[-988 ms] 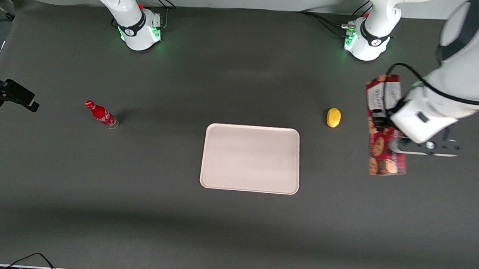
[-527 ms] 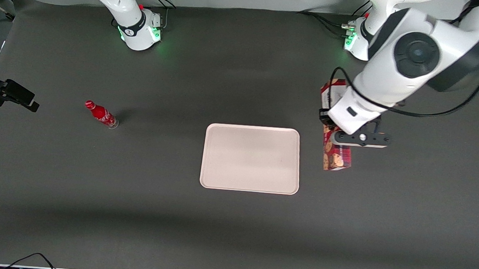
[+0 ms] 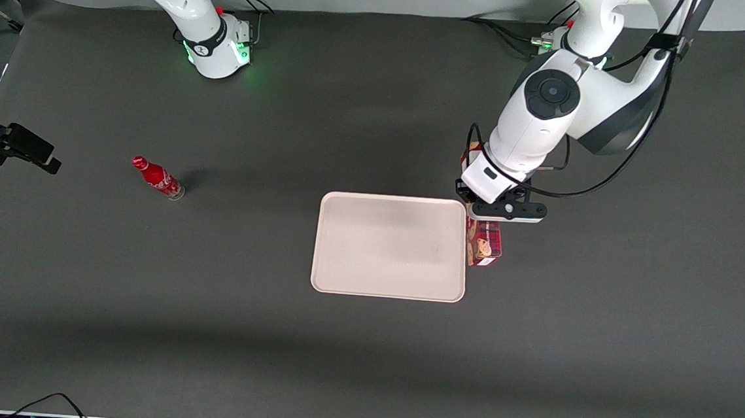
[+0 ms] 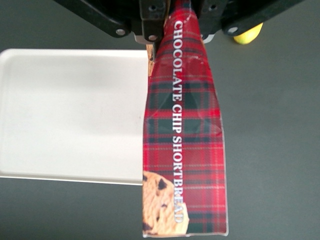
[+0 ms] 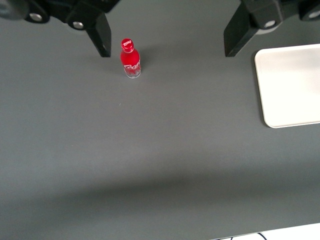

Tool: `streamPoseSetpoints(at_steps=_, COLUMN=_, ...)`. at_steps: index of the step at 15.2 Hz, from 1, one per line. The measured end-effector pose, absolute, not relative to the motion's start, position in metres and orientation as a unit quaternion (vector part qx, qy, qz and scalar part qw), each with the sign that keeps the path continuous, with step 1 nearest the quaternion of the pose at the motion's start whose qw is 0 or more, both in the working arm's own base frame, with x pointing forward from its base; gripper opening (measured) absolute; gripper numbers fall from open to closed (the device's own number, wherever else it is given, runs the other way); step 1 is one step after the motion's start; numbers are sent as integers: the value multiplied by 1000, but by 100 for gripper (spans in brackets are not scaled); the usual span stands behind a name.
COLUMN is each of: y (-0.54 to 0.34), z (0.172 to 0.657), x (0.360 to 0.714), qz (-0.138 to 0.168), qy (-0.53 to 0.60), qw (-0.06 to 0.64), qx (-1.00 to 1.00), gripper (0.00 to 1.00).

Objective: Place red cookie box on tray
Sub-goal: 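Lower the held box onto the tray's edge area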

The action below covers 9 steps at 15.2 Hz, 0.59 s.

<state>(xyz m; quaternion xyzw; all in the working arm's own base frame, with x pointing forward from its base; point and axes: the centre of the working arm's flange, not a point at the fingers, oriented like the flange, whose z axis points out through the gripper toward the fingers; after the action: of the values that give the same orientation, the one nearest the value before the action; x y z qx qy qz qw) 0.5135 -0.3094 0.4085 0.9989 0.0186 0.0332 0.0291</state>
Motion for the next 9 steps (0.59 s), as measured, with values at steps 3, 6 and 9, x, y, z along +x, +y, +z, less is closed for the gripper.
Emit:
streamPoseSetpoints(at_steps=3, y=-314, z=379, x=508, qz=48, qy=22, qw=17, qx=998, gripper=16)
streamPoseSetpoints(at_steps=6, y=-328, z=345, x=508, qz=62, qy=33, qw=13, qx=997, gripper=16)
streamPoseSetpoints(at_steps=9, y=-339, z=315, x=509, qz=69, qy=24, qw=25, qx=997, gripper=16)
